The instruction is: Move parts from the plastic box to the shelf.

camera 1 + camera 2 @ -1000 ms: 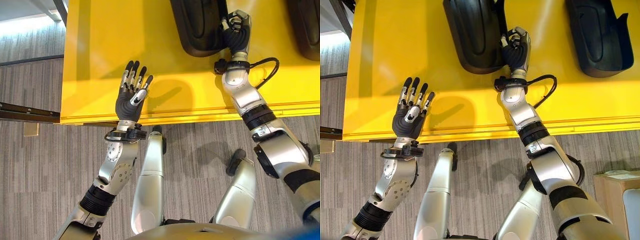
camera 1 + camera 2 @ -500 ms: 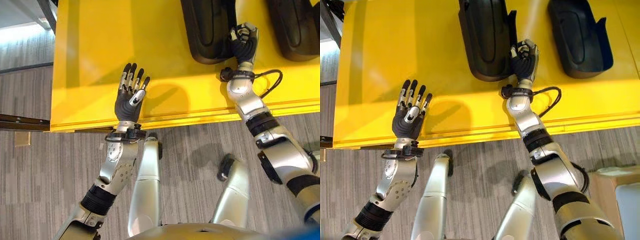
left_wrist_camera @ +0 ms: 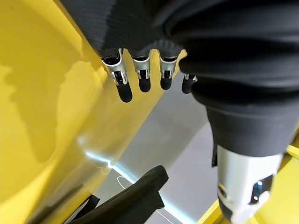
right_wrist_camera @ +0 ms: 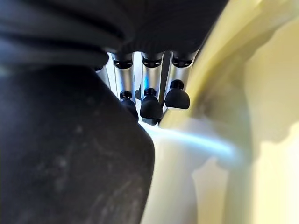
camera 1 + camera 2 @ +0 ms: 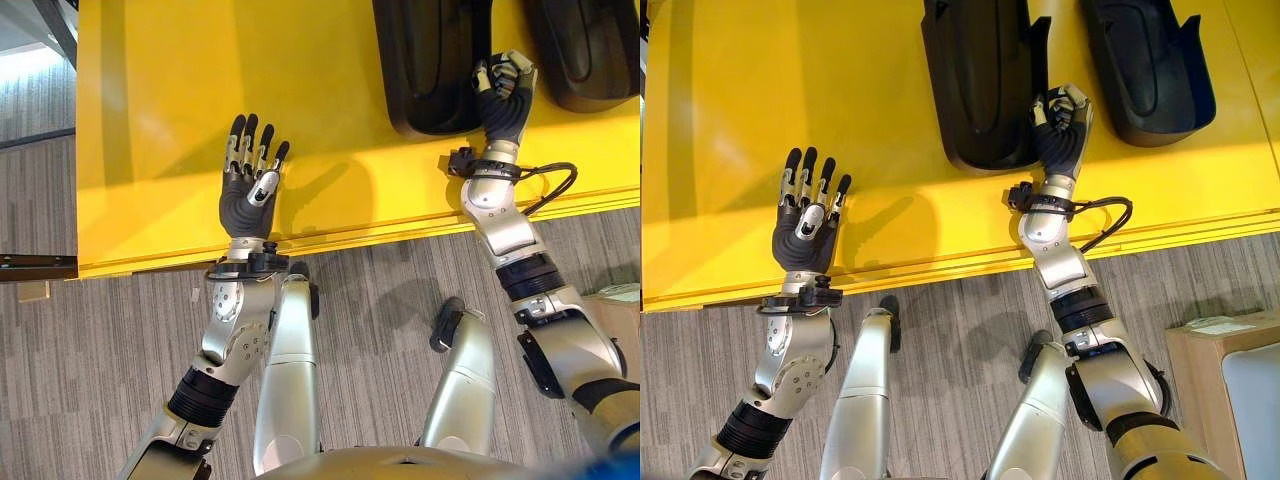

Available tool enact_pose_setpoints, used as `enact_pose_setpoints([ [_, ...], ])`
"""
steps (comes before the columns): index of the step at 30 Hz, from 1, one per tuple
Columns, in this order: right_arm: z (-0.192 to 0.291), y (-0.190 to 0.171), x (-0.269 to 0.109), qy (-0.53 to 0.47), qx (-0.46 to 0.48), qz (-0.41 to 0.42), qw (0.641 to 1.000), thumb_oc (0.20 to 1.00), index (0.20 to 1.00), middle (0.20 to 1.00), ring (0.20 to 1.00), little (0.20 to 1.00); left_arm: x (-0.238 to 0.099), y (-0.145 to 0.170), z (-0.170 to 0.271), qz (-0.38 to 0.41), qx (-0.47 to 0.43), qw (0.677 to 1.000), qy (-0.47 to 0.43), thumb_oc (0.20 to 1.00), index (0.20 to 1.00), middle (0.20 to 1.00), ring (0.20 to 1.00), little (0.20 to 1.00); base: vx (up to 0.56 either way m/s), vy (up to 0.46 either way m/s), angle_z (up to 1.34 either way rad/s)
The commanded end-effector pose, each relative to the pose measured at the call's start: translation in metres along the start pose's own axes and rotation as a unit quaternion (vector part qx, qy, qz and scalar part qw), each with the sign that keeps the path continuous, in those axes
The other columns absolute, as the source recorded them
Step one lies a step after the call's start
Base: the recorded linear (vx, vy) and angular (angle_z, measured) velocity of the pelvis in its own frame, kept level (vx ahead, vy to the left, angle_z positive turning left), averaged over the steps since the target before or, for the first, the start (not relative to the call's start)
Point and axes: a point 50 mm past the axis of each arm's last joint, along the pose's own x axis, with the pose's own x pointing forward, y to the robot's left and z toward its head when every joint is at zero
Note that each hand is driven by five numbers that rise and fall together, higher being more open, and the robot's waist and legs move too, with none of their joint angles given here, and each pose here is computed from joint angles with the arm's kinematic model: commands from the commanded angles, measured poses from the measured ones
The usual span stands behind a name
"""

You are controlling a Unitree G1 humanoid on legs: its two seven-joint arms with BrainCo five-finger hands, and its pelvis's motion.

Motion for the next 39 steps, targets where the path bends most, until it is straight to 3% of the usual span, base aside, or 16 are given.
enact_pose_setpoints([
  [1,-0.023,0.003,-0.016,0.053,0.003,0.007,0.999,0.200,0.200,0.200,0.200,0.200,-0.019,0.017,-0.028,0.070,0.017,0.994,0.080,1.000,1.000,1.000,1.000,1.000,0.01,-0.005,-0.05],
  [11,-0.017,0.017,-0.030,0.054,0.042,0.037,0.997,0.200,0.200,0.200,0.200,0.200,-0.018,0.018,-0.026,0.080,0.020,0.994,0.073,1.000,1.000,1.000,1.000,1.000,0.00,0.000,0.00],
  [26,-0.015,0.016,-0.028,0.065,0.075,0.006,0.995,0.200,0.200,0.200,0.200,0.200,-0.020,0.019,-0.025,0.081,0.020,0.994,0.071,1.000,1.000,1.000,1.000,1.000,0.00,0.000,0.00],
  [28,-0.014,0.015,-0.028,0.065,0.080,0.005,0.995,0.401,0.401,0.401,0.401,0.401,-0.019,0.019,-0.025,0.081,0.020,0.994,0.071,1.000,1.000,1.000,1.000,1.000,0.00,0.000,0.00],
  [29,-0.011,0.013,-0.029,0.060,0.096,-0.001,0.994,1.000,1.000,1.000,1.000,1.000,-0.020,0.019,-0.026,0.082,0.020,0.994,0.072,1.000,1.000,1.000,1.000,1.000,0.00,0.000,0.00],
  [39,0.007,0.003,-0.031,0.020,0.144,-0.030,0.989,1.000,1.000,1.000,1.000,1.000,-0.022,0.019,-0.025,0.084,0.023,0.993,0.073,1.000,1.000,1.000,1.000,1.000,0.00,0.000,0.00],
])
